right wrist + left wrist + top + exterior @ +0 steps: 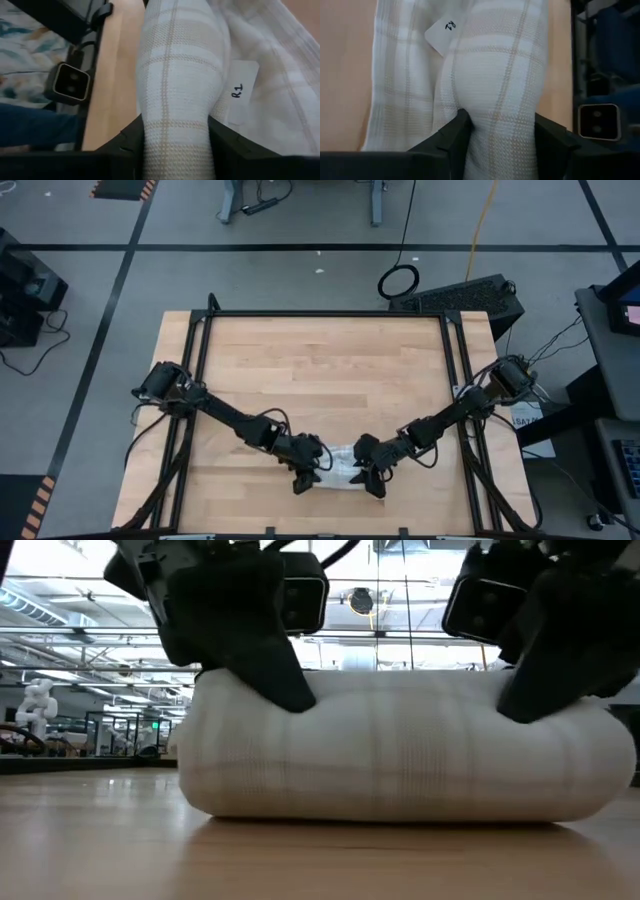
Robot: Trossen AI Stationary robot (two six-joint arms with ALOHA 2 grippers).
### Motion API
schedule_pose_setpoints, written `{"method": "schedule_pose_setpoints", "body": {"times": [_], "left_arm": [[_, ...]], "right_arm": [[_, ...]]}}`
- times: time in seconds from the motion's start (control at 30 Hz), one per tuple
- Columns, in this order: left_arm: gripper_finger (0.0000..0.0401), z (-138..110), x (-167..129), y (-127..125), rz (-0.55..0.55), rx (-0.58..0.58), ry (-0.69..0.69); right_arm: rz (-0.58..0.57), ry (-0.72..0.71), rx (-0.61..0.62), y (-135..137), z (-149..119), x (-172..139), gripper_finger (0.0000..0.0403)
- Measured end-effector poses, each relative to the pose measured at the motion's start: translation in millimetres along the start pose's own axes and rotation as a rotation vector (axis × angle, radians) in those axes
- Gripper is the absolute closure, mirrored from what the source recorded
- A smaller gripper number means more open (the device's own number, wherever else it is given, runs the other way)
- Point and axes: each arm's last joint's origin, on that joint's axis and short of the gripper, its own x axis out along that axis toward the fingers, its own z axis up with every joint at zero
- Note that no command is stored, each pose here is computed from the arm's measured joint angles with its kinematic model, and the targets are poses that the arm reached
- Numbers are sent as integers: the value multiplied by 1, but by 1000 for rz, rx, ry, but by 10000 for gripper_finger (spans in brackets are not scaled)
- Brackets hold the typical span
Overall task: Roll towel
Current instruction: Roll the towel
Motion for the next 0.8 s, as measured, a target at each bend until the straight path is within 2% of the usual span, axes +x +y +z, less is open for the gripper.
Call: {"method": "schedule_pose_setpoints", "body": {"times": [0.37,0.53,0.67,0.8], "left_arm": [[226,13,-4,18,-121,-185,102],[226,20,-8,28,-169,-286,156],[226,22,-7,33,-162,-301,158],[226,21,-2,37,-164,-304,162]], "right_arm": [[181,165,197,-20,19,-3,267],[215,193,247,-29,26,-5,264],[226,202,260,-36,31,-6,240],[258,243,300,-41,34,-8,198]]}}
